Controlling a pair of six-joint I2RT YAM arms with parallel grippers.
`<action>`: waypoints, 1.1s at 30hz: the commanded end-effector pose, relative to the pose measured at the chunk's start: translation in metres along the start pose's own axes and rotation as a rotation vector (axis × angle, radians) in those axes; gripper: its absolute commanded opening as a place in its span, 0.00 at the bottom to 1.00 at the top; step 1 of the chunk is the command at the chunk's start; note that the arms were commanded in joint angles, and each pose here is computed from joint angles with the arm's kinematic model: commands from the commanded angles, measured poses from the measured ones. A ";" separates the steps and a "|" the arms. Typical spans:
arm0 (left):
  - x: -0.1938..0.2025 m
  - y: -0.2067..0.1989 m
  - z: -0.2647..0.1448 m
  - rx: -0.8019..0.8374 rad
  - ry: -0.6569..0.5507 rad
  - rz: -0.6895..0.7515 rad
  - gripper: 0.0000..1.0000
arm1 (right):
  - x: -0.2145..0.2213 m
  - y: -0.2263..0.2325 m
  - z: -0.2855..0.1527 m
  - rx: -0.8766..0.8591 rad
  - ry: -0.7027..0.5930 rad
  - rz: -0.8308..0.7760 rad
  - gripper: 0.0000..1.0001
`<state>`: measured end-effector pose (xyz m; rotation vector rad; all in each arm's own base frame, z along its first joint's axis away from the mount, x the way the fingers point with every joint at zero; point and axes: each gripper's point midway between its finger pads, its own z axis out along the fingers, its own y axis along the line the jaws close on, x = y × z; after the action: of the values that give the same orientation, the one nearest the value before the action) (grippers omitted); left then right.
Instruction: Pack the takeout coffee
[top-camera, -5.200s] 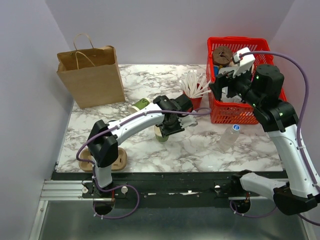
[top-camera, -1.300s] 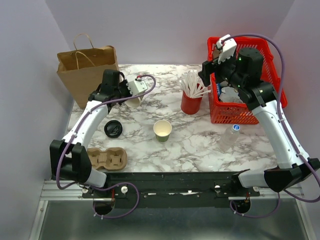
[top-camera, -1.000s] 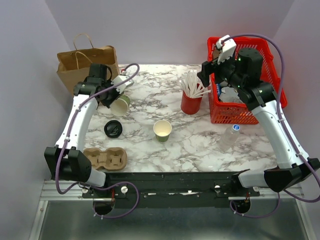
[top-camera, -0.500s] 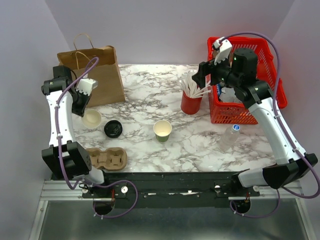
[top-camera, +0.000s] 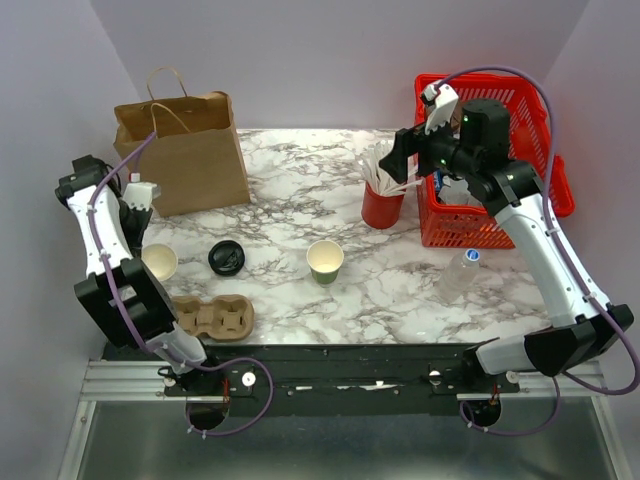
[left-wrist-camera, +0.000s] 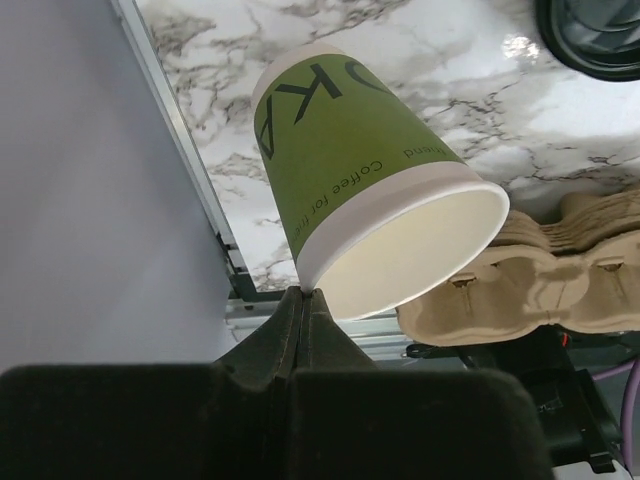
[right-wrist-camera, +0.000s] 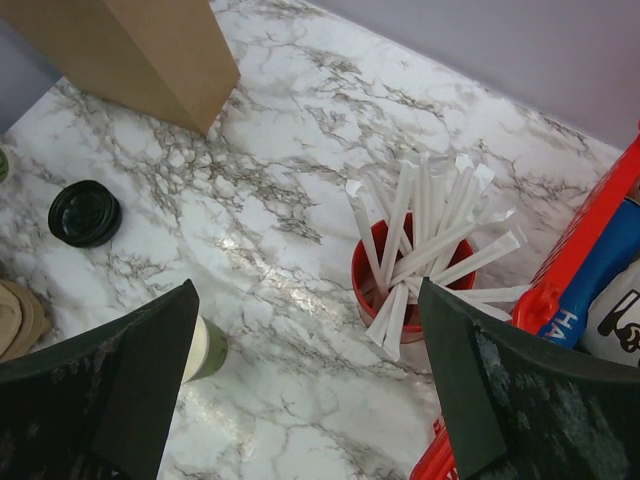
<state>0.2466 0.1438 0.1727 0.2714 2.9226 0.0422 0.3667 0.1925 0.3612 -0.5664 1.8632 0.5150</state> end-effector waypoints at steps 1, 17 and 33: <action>0.049 -0.017 0.001 0.140 0.185 -0.119 0.00 | 0.014 0.004 0.008 -0.037 0.044 0.037 1.00; 0.047 0.021 0.018 0.076 0.202 -0.158 0.19 | 0.011 0.000 0.011 -0.025 0.032 0.033 1.00; -0.020 -0.012 -0.038 0.056 -0.039 0.021 0.40 | 0.013 -0.001 0.014 -0.022 0.038 0.035 1.00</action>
<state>0.2705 0.1955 0.1934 0.1126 2.8738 0.1435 0.3733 0.1977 0.3468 -0.5724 1.9005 0.5352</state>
